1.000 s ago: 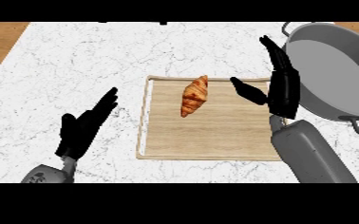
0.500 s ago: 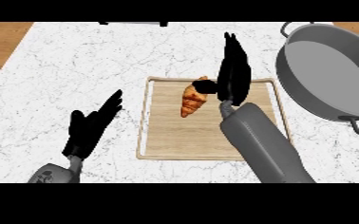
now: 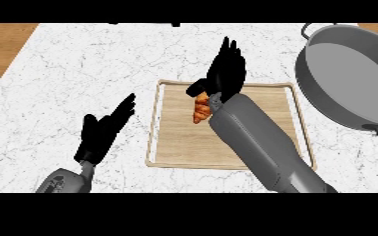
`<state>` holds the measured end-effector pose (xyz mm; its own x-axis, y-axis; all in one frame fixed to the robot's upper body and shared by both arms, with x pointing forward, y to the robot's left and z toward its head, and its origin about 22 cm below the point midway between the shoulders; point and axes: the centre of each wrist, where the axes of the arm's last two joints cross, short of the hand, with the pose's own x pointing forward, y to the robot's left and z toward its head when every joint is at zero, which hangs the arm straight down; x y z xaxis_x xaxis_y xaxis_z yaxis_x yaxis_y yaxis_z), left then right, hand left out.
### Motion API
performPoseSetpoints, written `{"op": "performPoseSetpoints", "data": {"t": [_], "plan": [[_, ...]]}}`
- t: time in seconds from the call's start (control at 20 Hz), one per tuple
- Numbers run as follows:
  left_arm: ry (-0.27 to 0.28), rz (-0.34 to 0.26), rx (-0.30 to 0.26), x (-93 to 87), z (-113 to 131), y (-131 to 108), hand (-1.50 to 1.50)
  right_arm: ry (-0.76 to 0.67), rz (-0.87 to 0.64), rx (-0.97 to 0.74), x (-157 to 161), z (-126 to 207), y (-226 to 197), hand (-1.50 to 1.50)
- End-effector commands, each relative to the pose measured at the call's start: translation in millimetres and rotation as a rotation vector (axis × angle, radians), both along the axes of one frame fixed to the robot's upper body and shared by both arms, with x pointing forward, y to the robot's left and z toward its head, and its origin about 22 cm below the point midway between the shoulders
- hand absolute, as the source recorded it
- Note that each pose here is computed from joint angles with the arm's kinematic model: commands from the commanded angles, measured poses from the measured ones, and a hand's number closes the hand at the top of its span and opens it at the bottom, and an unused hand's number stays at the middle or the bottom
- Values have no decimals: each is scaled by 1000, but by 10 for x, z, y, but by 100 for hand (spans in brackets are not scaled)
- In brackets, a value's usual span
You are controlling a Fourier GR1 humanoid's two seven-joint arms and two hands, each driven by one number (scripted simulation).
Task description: Pick the croissant from the tray and place it in the pot
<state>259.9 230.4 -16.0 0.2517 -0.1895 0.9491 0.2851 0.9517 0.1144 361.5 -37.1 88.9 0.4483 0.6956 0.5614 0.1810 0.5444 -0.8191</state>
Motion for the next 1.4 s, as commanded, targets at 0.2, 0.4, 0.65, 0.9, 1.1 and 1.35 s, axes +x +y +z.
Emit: {"op": "performPoseSetpoints", "data": {"t": [0.2,0.4,0.65,0.9,1.1,1.35], "plan": [[-10,11,2,61,-25,-55,0,256,-151,7,-33,20,234,-150],[-6,47,5,-38,-86,273,0,200,-137,-36,-139,-232,173,-150],[-11,68,13,-8,-57,301,0,168,-106,-7,-371,-219,171,-150],[-2,50,-6,-76,-87,179,0,89,-55,122,-478,-256,114,-150],[-3,34,-13,-76,-41,71,0,23,-40,207,-537,-444,-38,-150],[2,53,-4,-96,-158,130,0,-15,-71,302,-575,-551,-157,-150]]}}
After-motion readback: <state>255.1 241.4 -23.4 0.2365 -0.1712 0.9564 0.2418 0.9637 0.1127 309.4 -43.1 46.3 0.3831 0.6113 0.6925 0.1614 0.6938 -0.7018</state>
